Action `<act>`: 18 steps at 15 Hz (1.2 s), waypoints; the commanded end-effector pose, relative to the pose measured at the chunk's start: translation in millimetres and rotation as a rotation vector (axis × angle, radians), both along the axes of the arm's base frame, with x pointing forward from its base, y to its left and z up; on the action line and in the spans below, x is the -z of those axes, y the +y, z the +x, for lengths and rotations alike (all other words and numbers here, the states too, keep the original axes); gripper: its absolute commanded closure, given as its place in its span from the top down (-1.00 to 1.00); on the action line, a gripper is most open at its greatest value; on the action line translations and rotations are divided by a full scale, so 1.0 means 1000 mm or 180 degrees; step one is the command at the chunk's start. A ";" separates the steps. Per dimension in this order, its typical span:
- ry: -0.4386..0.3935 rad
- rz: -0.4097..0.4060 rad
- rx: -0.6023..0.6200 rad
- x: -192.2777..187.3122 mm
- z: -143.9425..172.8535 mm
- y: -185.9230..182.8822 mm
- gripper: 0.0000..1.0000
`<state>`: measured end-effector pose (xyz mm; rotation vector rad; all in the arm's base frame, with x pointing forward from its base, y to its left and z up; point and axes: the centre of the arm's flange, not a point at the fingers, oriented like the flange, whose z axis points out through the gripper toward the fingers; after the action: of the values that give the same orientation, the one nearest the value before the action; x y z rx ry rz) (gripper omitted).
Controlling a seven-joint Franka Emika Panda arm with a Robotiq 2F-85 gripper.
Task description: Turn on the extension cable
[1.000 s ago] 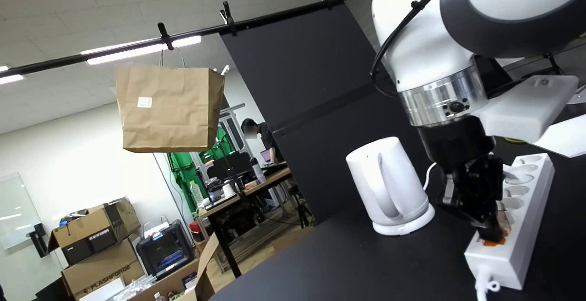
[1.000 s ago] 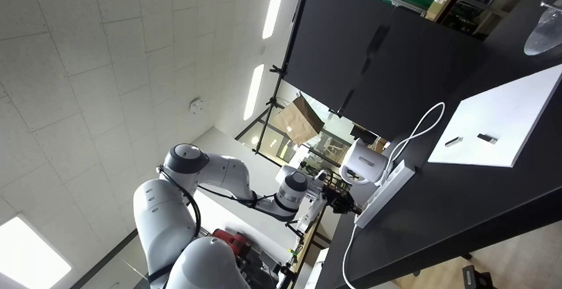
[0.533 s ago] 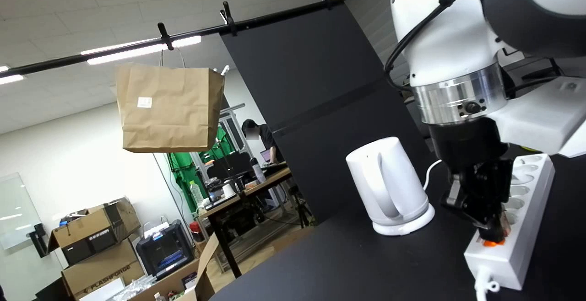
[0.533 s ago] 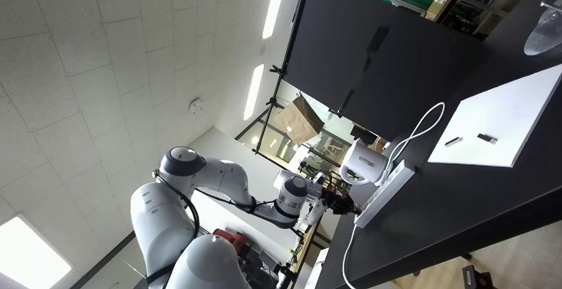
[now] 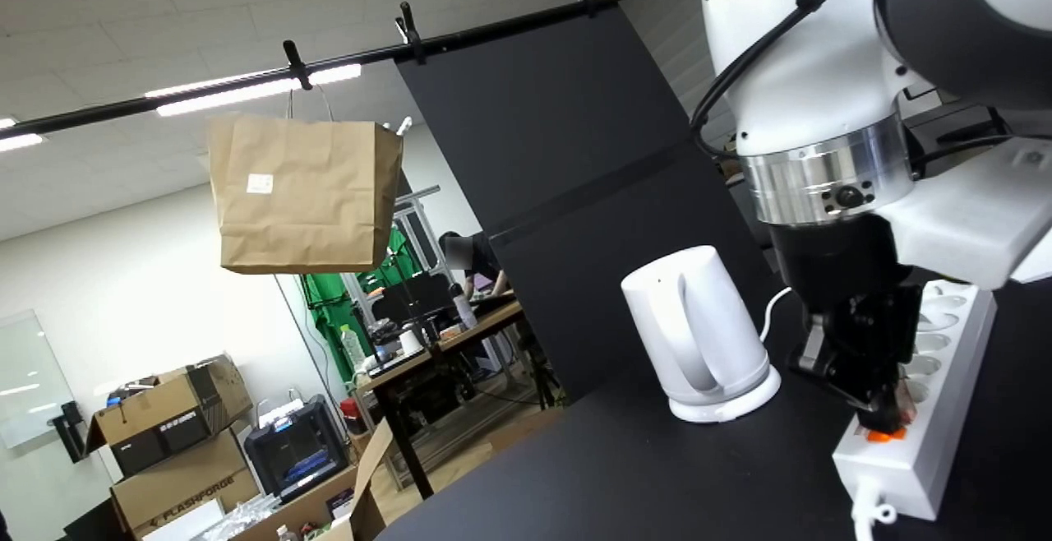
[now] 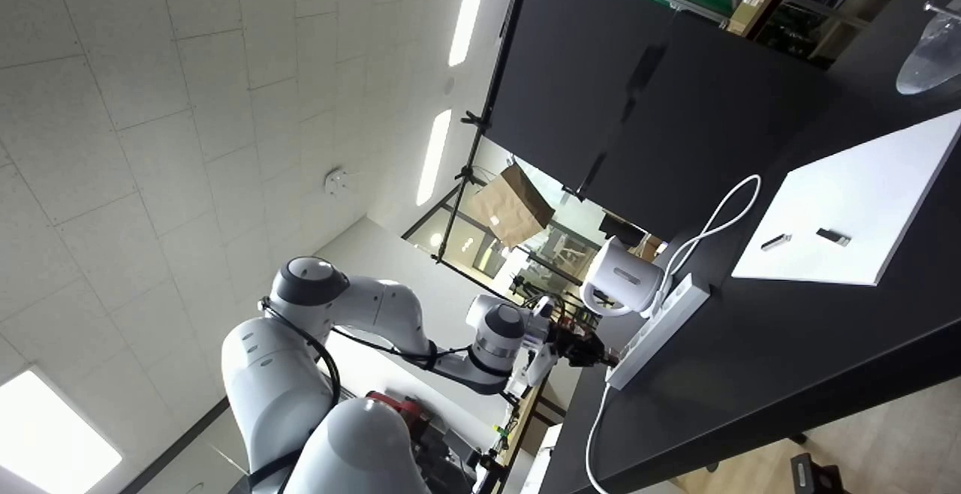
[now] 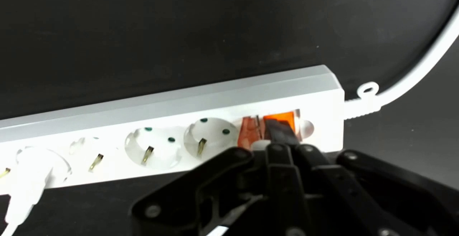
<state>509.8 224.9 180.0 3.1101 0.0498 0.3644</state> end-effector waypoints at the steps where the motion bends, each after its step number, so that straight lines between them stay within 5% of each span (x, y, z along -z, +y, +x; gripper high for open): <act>1: -0.0181 0.0053 0.0135 -0.015 0.006 0.005 -1.00; 6: -0.0393 0.0171 0.0150 -0.032 0.012 0.006 -1.00; 8: -0.0429 0.0169 0.0142 -0.037 0.012 0.006 -0.46; 17: -0.0713 0.0147 0.0287 -0.059 0.016 -0.003 0.74; 18: -0.0632 0.0137 0.0138 -0.046 0.025 -0.004 0.37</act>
<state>534.4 221.1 226.6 3.0922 -0.0282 0.6793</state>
